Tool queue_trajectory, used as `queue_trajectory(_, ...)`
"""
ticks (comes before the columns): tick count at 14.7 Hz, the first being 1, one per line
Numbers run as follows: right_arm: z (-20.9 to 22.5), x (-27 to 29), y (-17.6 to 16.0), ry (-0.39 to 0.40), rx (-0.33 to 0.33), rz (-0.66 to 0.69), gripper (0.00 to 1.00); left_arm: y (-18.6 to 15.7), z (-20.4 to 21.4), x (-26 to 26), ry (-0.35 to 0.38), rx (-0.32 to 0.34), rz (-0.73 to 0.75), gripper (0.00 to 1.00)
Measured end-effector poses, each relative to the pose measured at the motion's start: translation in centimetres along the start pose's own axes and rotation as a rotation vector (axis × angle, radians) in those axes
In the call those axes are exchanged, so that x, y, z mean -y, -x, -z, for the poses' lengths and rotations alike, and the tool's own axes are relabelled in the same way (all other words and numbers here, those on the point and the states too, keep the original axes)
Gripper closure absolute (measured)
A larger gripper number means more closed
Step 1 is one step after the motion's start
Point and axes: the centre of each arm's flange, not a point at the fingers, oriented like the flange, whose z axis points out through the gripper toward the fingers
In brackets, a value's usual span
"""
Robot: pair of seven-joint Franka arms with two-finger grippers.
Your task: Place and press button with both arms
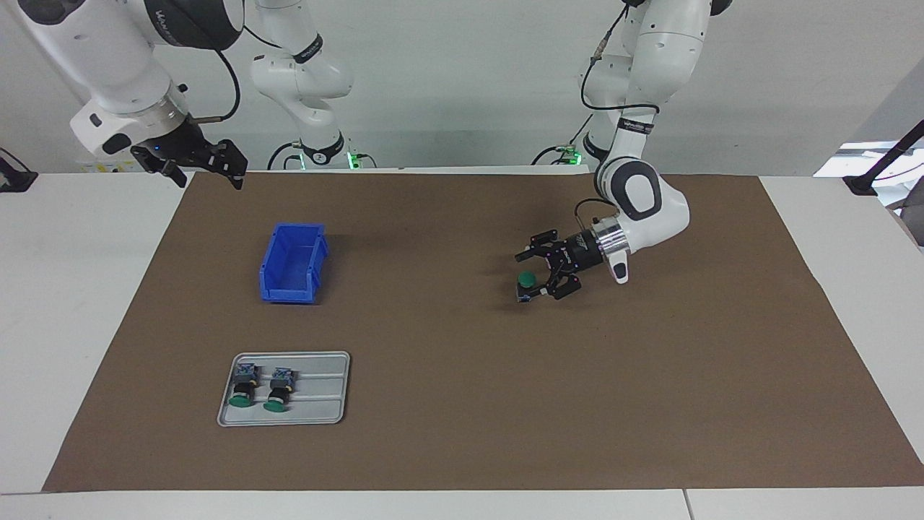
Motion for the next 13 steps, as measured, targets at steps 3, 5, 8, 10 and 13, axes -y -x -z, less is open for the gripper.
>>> queue_trajectory(3,0.0,0.0,0.0,0.000,0.000,0.000,0.00,3.4,1.8,-0.2,-0.032,-0.053,-0.077,0.00)
queue_trajectory(5,0.0,0.0,0.0,0.000,0.000,0.000,0.00,5.1,2.8,-0.4,-0.052,-0.092,-0.134,0.00)
queue_trajectory(8,0.0,0.0,0.0,0.000,0.000,0.000,0.00,6.5,3.3,-1.1,-0.106,-0.173,-0.241,0.00)
queue_trajectory(10,0.0,0.0,0.0,0.000,0.000,0.000,0.00,7.1,3.6,-1.6,-0.145,-0.234,-0.309,0.00)
queue_trajectory(13,0.0,0.0,0.0,0.000,0.000,0.000,0.00,8.1,3.9,-2.0,-0.212,-0.305,-0.404,0.00)
